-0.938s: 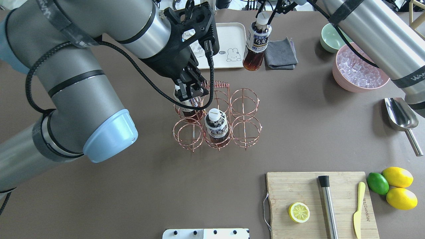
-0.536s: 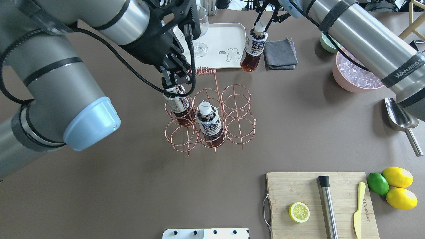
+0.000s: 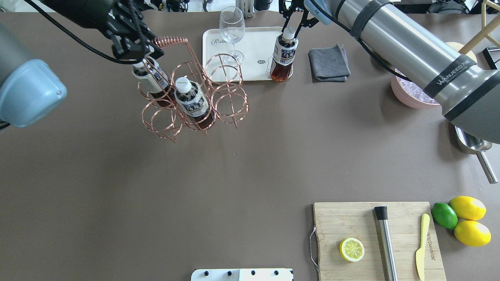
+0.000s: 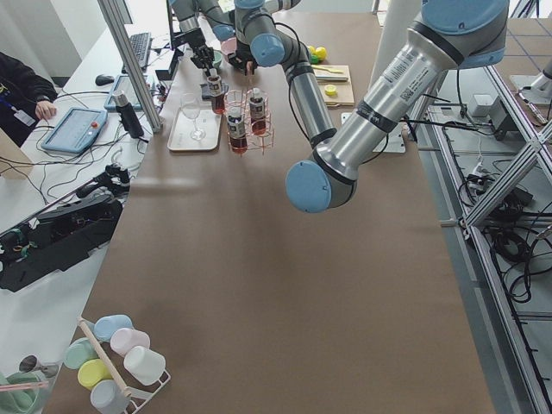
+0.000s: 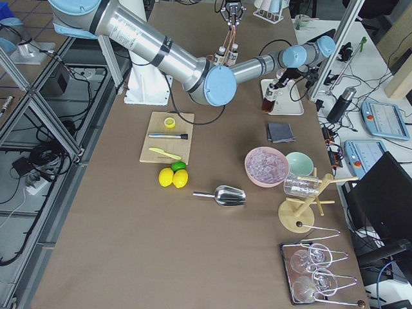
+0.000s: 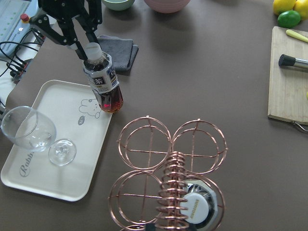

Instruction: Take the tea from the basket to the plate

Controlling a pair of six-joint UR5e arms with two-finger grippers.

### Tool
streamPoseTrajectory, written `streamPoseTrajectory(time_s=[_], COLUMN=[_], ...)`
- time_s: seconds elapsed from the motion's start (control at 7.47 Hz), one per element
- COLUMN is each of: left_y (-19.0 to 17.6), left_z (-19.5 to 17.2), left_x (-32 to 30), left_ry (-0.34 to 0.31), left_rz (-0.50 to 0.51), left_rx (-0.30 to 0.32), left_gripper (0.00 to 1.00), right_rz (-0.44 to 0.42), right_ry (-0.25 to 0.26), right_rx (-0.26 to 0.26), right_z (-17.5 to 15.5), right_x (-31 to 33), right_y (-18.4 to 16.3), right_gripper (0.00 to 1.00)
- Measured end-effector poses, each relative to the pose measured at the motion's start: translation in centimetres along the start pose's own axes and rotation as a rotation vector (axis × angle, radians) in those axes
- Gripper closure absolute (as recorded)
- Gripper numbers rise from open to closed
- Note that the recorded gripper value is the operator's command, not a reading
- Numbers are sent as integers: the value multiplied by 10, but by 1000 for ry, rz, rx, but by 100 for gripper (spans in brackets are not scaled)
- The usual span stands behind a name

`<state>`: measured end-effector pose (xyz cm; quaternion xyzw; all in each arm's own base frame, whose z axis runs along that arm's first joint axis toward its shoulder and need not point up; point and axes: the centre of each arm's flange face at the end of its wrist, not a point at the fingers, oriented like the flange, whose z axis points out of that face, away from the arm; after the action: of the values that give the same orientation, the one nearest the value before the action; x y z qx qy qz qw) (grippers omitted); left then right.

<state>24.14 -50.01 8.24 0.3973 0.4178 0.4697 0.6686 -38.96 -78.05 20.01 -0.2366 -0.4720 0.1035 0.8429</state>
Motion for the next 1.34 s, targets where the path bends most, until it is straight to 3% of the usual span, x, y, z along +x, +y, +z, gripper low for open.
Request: streamPoseTrajectory(time_s=[0.54, 0.94, 1.34], left_y=[97, 145, 194], left_z=[-64, -112, -140], left_x=[-104, -146, -199], left_ry=[-72, -144, -192], left_rz=[-48, 8, 103], left_rx=[-47, -66, -127], left_gripper=[100, 100, 100], right_rz=[-74, -109, -117], right_ry=[30, 30, 38], right_rx=[95, 142, 175], right_z=[0, -13, -22], right_x=[-23, -42, -47], right_y=[-2, 5, 5], right_gripper=[100, 100, 100])
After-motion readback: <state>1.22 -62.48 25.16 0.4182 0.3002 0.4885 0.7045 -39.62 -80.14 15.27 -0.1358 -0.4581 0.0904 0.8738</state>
